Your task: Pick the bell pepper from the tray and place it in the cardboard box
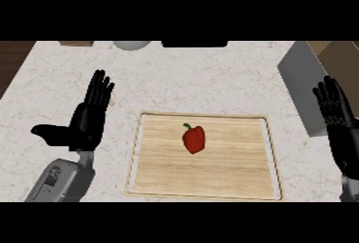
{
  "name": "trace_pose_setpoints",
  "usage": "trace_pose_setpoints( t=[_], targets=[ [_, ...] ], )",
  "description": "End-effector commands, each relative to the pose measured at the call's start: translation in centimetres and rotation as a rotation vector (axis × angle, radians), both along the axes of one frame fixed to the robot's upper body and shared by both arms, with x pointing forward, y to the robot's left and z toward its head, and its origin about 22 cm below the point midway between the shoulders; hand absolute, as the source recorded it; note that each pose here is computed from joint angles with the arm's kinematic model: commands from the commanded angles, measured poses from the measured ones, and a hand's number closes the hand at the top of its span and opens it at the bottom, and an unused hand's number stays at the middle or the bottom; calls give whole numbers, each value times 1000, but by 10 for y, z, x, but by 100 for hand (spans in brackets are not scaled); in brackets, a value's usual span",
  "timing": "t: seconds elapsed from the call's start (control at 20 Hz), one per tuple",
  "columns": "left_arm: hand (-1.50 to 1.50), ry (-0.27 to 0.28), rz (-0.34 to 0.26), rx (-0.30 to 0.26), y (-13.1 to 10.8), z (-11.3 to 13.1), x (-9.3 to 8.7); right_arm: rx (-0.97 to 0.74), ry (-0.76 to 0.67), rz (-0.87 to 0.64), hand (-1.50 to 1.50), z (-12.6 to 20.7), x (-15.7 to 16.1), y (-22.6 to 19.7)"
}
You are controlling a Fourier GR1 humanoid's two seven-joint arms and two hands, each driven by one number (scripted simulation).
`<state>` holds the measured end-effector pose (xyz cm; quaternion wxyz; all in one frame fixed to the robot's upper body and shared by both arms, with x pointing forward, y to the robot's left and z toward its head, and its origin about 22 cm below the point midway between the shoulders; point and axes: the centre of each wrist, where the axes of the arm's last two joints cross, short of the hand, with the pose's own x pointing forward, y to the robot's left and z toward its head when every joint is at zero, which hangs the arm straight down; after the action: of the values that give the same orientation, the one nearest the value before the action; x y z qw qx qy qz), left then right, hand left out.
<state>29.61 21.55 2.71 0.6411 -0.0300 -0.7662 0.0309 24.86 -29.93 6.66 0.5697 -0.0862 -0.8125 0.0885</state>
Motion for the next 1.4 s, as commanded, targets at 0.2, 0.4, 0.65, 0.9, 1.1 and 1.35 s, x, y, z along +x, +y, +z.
trace_pose_setpoints(
  t=[0.2, 0.4, 0.65, 0.9, 1.1, 1.35],
  targets=[
    [0, 187, 40, 113, 59, 11, -11, 6, 173, 272, -150, 29, 36, 61],
    [0, 285, 29, 107, 78, 17, -22, 3, -119, -82, -150, 1, 31, 77],
    [0, 304, 41, 91, 97, 18, -43, -95, -301, 180, -150, 19, 20, 108],
    [0, 314, 60, 93, 109, 20, -45, -473, -102, 241, -150, 41, 10, 101],
    [0, 307, 54, 91, 97, 28, -38, -804, 19, 202, -150, 53, 18, 99],
    [0, 308, 46, 93, 101, 36, -41, -1025, 171, 197, -150, 75, 17, 139]
  ],
)
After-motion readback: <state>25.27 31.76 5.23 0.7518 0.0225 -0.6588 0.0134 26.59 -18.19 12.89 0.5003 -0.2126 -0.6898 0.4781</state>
